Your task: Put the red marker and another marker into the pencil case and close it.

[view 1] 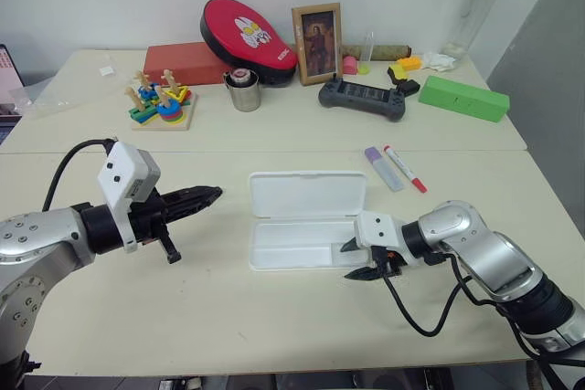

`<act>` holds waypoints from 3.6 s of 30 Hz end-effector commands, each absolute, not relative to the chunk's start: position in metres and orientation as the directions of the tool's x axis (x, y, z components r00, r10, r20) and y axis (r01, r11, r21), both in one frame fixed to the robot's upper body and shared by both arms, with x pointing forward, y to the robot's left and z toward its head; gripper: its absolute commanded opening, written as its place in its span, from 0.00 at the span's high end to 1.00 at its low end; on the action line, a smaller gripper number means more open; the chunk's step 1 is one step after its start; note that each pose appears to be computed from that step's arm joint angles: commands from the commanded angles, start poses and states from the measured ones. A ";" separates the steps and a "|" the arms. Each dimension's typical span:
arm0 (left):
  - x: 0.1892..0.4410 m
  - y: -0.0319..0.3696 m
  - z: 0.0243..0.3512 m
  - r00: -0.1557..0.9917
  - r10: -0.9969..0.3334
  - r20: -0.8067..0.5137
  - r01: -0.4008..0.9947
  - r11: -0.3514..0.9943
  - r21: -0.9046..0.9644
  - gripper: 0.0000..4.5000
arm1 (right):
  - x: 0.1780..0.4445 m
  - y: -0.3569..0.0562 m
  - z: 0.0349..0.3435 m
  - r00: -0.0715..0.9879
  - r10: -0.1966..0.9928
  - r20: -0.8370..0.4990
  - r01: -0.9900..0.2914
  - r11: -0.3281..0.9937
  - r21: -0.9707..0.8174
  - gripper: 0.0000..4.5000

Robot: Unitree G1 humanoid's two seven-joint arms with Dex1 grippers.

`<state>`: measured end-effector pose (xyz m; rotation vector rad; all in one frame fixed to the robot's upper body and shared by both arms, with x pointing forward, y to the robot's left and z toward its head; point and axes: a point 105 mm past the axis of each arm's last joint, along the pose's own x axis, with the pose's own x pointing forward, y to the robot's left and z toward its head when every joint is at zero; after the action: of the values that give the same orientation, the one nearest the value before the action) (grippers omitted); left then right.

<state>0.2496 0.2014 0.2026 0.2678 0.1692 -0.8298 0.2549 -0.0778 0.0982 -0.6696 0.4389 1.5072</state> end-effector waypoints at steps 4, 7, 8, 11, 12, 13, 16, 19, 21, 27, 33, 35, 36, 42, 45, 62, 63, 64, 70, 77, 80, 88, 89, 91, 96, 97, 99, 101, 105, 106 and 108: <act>0.248 0.201 0.209 0.661 -0.705 -0.259 0.750 0.630 0.200 1.00 | 0.242 -0.081 0.128 -0.010 0.827 -0.562 -0.992 -0.077 -0.096 0.04; 0.248 0.201 0.208 0.657 -0.707 -0.261 0.753 0.628 0.196 1.00 | 0.239 -0.083 0.136 -0.020 0.841 -0.541 -0.993 -0.081 -0.089 0.00; 0.248 0.201 0.208 0.657 -0.708 -0.260 0.753 0.628 0.196 1.00 | 0.238 -0.083 0.141 -0.020 0.853 -0.521 -0.993 -0.079 -0.091 0.00; 0.249 0.201 0.208 0.656 -0.711 -0.254 0.754 0.627 0.195 1.00 | 0.238 -0.080 0.155 -0.008 0.890 -0.457 -0.994 -0.059 -0.096 0.00; 0.249 0.200 0.210 0.655 -0.714 -0.246 0.755 0.626 0.193 1.00 | 0.243 -0.080 0.163 0.025 0.904 -0.426 -0.994 -0.024 -0.110 0.00; 0.249 0.200 0.212 0.654 -0.717 -0.240 0.756 0.625 0.192 1.00 | 0.248 -0.080 0.170 0.053 0.914 -0.402 -0.993 0.005 -0.120 0.00; 0.247 0.197 0.213 0.641 -0.726 -0.250 0.768 0.610 0.196 1.00 | 0.262 -0.089 0.187 0.131 0.920 -0.371 -0.984 0.074 -0.164 0.00; 0.242 0.193 0.216 0.616 -0.742 -0.264 0.788 0.583 0.197 1.00 | 0.275 -0.105 0.203 0.213 0.899 -0.383 -0.958 0.114 -0.264 0.00; 0.240 0.191 0.220 0.611 -0.747 -0.262 0.792 0.574 0.207 1.00 | 0.289 -0.116 0.216 0.294 0.881 -0.369 -0.934 0.183 -0.307 0.00; 0.231 0.181 0.233 0.572 -0.777 -0.265 0.819 0.523 0.234 1.00 | 0.327 -0.151 0.236 0.511 0.795 -0.325 -0.844 0.393 -0.367 0.00; 0.221 0.175 0.231 0.503 -0.804 -0.315 0.864 0.459 0.208 1.00 | 0.374 -0.180 0.226 0.738 0.600 -0.310 -0.675 0.636 -0.375 0.00; 0.217 0.171 0.229 0.470 -0.819 -0.330 0.882 0.429 0.193 1.00 | 0.382 -0.185 0.218 0.767 0.558 -0.317 -0.642 0.671 -0.372 0.00; 0.215 0.168 0.228 0.453 -0.825 -0.338 0.891 0.411 0.193 1.00 | 0.386 -0.187 0.214 0.780 0.538 -0.321 -0.625 0.691 -0.363 0.00; 0.215 0.154 0.241 0.427 -0.856 -0.291 0.900 0.370 0.231 1.00 | 0.404 -0.204 0.194 0.832 0.434 -0.344 -0.538 0.782 -0.315 0.00; 0.218 0.148 0.251 0.435 -0.867 -0.244 0.890 0.373 0.262 1.00 | 0.412 -0.211 0.185 0.849 0.390 -0.356 -0.500 0.810 -0.307 0.00; 0.237 0.132 0.270 0.465 -0.875 -0.132 0.859 0.410 0.307 1.00 | 0.426 -0.216 0.139 0.826 0.355 -0.438 -0.496 0.826 -0.266 0.09; 0.237 0.133 0.270 0.468 -0.874 -0.131 0.857 0.412 0.309 1.00 | 0.427 -0.217 0.137 0.824 0.357 -0.440 -0.498 0.826 -0.264 0.11; 0.238 0.133 0.270 0.470 -0.873 -0.129 0.856 0.415 0.310 1.00 | 0.427 -0.217 0.136 0.823 0.358 -0.442 -0.500 0.826 -0.262 0.17; 0.239 0.134 0.270 0.475 -0.871 -0.127 0.853 0.420 0.312 1.00 | 0.427 -0.214 0.132 0.810 0.375 -0.451 -0.519 0.816 -0.254 0.48; 0.240 0.136 0.268 0.478 -0.869 -0.128 0.852 0.423 0.309 1.00 | 0.425 -0.214 0.132 0.805 0.380 -0.456 -0.529 0.807 -0.261 0.82; 0.240 0.136 0.268 0.477 -0.870 -0.127 0.852 0.422 0.308 1.00 | 0.425 -0.214 0.131 0.805 0.378 -0.458 -0.530 0.805 -0.267 0.93; 0.240 0.136 0.267 0.476 -0.871 -0.124 0.853 0.422 0.308 1.00 | 0.424 -0.216 0.137 0.813 0.383 -0.439 -0.529 0.802 -0.279 0.94; 0.241 0.137 0.268 0.481 -0.868 -0.122 0.849 0.427 0.310 1.00 | 0.423 -0.217 0.145 0.818 0.390 -0.423 -0.528 0.800 -0.283 0.94; 0.242 0.141 0.271 0.497 -0.860 -0.118 0.840 0.442 0.316 1.00 | 0.418 -0.216 0.165 0.816 0.428 -0.388 -0.549 0.783 -0.292 0.94; 0.246 0.150 0.273 0.540 -0.833 -0.122 0.812 0.478 0.335 1.00 | 0.380 -0.191 0.216 0.713 0.622 -0.325 -0.701 0.637 -0.319 0.94; 0.246 0.152 0.274 0.545 -0.830 -0.118 0.808 0.483 0.337 1.00 | 0.369 -0.185 0.229 0.681 0.667 -0.302 -0.731 0.599 -0.326 0.94; 0.248 0.156 0.277 0.557 -0.822 -0.117 0.799 0.492 0.345 1.00 | 0.345 -0.169 0.247 0.604 0.748 -0.273 -0.788 0.511 -0.342 0.94; 0.250 0.159 0.278 0.566 -0.816 -0.120 0.792 0.497 0.355 1.00 | 0.323 -0.150 0.252 0.513 0.815 -0.271 -0.841 0.413 -0.349 0.94; 0.257 0.163 0.285 0.582 -0.806 -0.108 0.773 0.508 0.380 1.00 | 0.294 -0.110 0.243 0.364 0.888 -0.281 -0.909 0.273 -0.315 0.94; 0.258 0.162 0.287 0.580 -0.808 -0.101 0.771 0.505 0.388 1.00 | 0.286 -0.097 0.239 0.320 0.905 -0.280 -0.926 0.235 -0.297 0.94; 0.260 0.161 0.290 0.578 -0.810 -0.095 0.769 0.503 0.394 1.00 | 0.276 -0.078 0.234 0.266 0.921 -0.283 -0.942 0.187 -0.277 0.94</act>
<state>0.2614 0.1624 0.2790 0.3818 -0.0569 -0.9606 0.2893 -0.0935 0.2305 -0.4214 0.0814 1.2624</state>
